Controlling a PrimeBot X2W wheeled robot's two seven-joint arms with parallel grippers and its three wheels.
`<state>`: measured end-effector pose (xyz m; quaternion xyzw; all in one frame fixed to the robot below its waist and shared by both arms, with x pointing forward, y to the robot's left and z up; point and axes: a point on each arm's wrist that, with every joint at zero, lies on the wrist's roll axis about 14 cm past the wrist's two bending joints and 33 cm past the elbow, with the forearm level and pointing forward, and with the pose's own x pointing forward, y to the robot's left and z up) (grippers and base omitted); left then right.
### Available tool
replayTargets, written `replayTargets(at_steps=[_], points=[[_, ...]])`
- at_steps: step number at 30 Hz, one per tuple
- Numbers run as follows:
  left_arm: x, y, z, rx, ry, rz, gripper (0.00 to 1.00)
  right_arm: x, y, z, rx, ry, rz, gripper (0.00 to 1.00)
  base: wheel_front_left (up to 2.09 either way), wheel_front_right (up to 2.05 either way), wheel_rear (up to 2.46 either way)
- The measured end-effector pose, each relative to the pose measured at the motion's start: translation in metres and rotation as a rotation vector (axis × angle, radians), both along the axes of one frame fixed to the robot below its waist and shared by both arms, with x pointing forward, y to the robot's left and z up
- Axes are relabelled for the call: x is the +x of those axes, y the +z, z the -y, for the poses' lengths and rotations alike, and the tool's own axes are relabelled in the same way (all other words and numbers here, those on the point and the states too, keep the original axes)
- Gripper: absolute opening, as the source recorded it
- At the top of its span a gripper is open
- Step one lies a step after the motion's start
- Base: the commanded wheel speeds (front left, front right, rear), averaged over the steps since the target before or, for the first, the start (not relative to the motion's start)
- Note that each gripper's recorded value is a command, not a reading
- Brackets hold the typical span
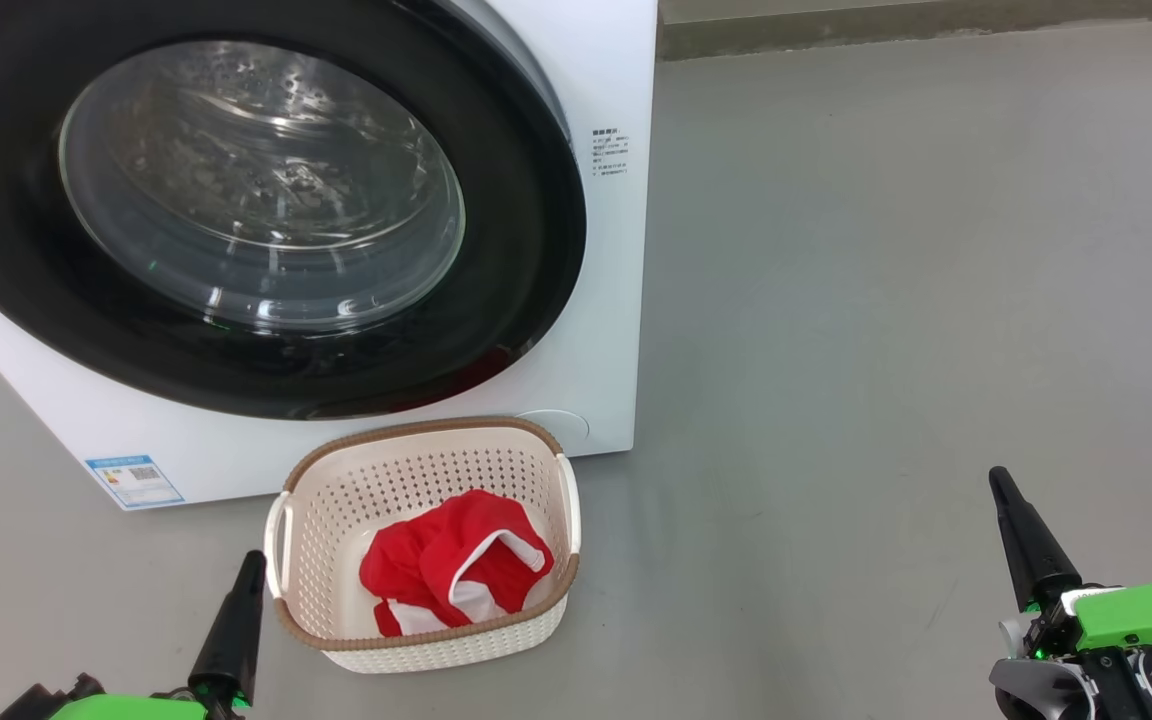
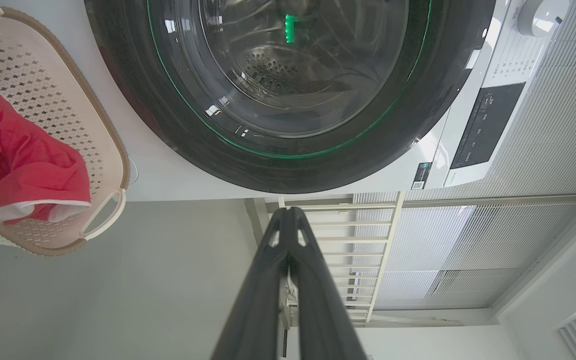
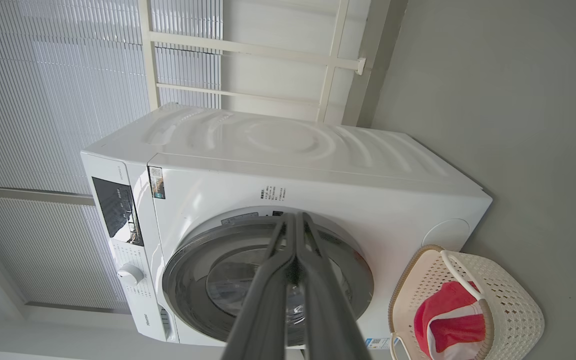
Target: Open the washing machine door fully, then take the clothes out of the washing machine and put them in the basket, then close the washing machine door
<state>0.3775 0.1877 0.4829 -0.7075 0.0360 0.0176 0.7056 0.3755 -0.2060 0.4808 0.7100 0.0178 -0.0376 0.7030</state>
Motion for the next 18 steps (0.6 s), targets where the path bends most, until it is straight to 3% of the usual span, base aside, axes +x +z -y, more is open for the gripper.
replayTargets(at_steps=[18], points=[[0.0,0.0,0.0,0.0,0.0,0.0,0.0,0.0,0.0001,0.0,0.0,0.0,0.0,0.0,0.0,0.0,0.0]])
